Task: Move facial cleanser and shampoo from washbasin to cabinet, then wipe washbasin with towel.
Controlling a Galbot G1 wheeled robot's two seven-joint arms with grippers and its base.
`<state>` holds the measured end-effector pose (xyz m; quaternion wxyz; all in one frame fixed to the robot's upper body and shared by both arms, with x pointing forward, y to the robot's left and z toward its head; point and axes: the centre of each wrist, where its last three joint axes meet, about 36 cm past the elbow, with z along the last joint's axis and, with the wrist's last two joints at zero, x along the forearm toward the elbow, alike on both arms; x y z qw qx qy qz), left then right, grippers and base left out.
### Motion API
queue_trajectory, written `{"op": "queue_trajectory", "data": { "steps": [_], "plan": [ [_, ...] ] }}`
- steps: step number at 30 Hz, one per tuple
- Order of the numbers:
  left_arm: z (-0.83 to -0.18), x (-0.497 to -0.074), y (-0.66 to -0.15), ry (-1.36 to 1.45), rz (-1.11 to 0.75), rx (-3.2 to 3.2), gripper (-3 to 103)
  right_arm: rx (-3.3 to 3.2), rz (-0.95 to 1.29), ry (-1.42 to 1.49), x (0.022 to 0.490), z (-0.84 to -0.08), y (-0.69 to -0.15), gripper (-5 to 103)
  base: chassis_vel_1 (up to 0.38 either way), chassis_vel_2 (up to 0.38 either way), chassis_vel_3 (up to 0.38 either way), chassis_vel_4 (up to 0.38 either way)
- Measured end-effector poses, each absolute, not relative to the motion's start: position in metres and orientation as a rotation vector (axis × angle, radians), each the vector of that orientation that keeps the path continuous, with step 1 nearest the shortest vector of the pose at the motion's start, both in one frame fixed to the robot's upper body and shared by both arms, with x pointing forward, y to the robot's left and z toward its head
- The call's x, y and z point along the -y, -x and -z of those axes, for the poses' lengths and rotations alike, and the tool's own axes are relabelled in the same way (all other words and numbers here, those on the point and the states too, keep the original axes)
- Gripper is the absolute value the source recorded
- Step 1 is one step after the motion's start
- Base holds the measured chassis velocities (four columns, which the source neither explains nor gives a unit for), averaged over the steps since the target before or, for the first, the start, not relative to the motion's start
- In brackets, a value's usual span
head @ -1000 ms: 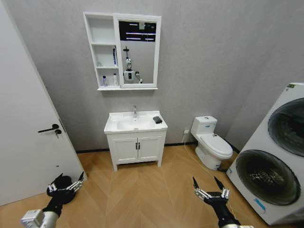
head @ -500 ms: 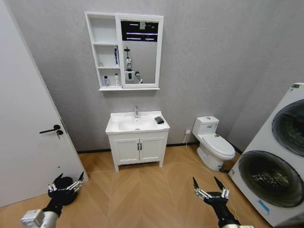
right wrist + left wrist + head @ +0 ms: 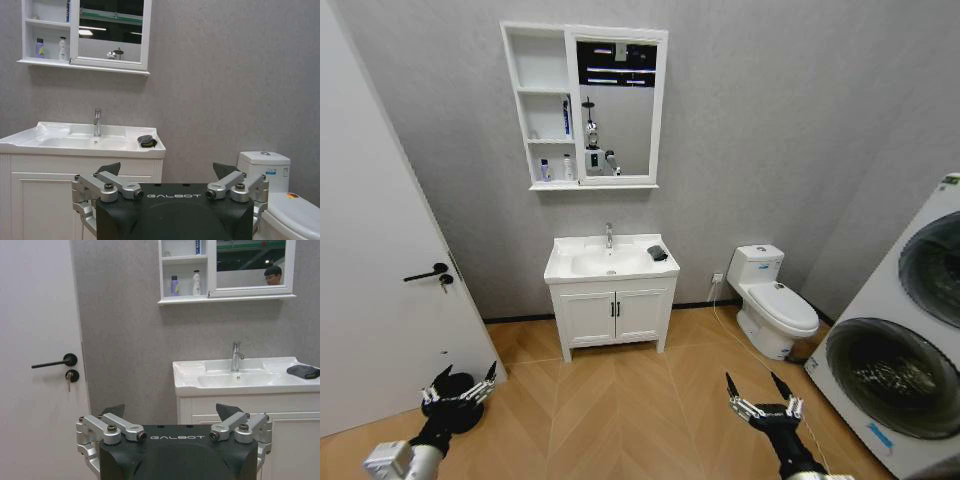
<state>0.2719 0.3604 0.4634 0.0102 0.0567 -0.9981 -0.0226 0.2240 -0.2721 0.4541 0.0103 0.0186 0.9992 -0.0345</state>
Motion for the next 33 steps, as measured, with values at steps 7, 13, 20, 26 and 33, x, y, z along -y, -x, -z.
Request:
{"op": "queue_trajectory", "data": {
  "steps": [7,13,20,26,33],
  "plan": [
    [-0.4634,-0.3604,-0.2719,-0.177,0.071,3.115,100,-3.119,0.107,-0.058,0.2721,-0.4541,-0.2240,100,0.038,0.050,0.045,0.025],
    [-0.4634,-0.3604,-0.2719,-0.177,0.071,3.115,100,-3.119,0.107,-0.058,0.2721,-0.4541,-0.2240,100,0.071,0.070,0.074,0.079],
    [-0.4634,-0.3604,-0.2718,-0.177,0.071,3.115,100,-3.119,0.108,-0.058,0.2721,-0.4541,-0.2240,100,0.016,0.016,0.017,0.015],
    [-0.4634,-0.3604,-0.2719,-0.177,0.071,3.115,100,-3.119,0.108,-0.058,0.2721,-0.4541,-0.2240,100,0.000,0.000,0.000,0.000],
    [-0.4634,-0.3604,-0.2718,-0.177,0.071,3.115,100,-3.118,0.108,-0.058,0.2721,-0.4541,-0.2240,100,0.000,0.000,0.000,0.000]
  ]
}}
